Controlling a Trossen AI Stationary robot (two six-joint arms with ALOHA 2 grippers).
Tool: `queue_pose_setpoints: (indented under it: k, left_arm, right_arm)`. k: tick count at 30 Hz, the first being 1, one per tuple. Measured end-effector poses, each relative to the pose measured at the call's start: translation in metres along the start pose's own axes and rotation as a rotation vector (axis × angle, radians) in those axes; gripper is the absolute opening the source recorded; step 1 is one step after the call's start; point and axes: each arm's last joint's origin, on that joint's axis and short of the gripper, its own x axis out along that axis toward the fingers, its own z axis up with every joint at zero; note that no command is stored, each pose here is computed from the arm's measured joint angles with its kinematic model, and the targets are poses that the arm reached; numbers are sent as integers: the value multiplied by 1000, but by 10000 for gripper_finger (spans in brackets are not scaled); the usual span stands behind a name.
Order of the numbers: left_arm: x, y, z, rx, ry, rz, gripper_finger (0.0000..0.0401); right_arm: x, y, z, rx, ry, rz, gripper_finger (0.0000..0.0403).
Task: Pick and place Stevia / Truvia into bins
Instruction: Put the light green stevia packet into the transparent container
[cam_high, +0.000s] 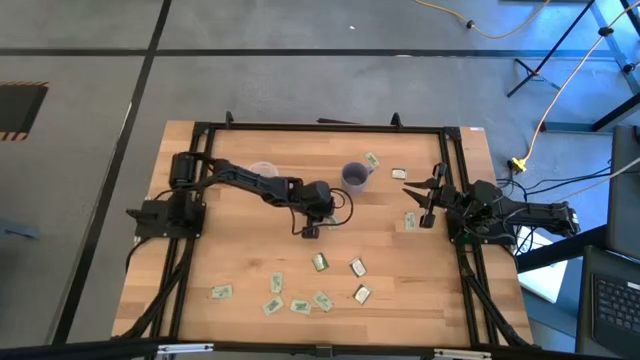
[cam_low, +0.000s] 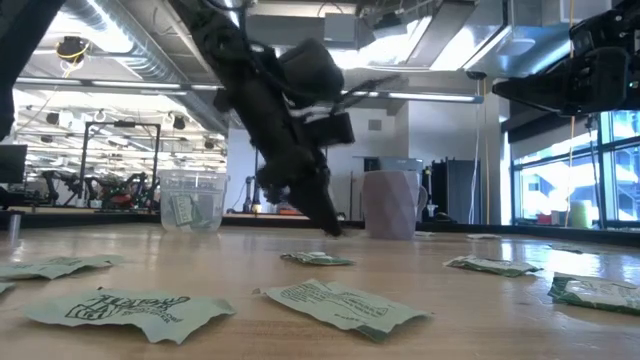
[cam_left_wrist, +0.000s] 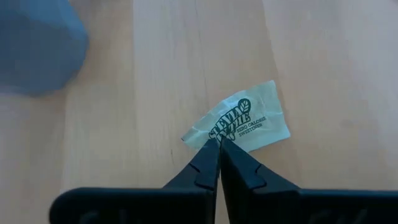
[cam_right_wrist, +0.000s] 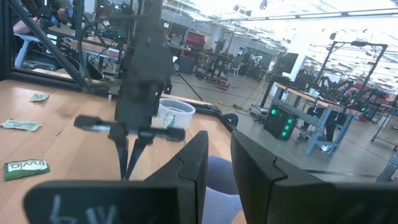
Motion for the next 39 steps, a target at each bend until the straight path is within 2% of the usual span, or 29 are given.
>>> queue_pose_setpoints:
  k: [5, 7, 15, 20, 25, 29, 33, 39]
  left_arm:
    - [-40, 1, 6, -40, 47, 34, 8]
    - [-59, 2, 6, -63, 70, 83, 8]
    - [-135, 8, -10, -230, 233, 480, 12]
    - [-163, 9, -23, -333, 298, 617, 12]
    - [-172, 16, -36, -488, 375, 654, 12]
    - [-168, 21, -52, -580, 436, 685, 12]
    - [-161, 25, -68, -604, 502, 652, 12]
    - [-152, 25, -80, -589, 523, 641, 12]
  right_arm:
    - [0, 0, 0, -1, 2, 1, 75]
    - [0, 0, 0, -1, 3, 1, 75]
    - [0, 0, 0, 3, -1, 0, 75]
    - [0, 0, 0, 2, 1, 0, 75]
    - [0, 0, 0, 2, 3, 1, 75]
    - [0, 0, 0, 2, 3, 1, 75]
    - [0, 0, 0, 2, 3, 1, 75]
    - [0, 0, 0, 1, 4, 1, 75]
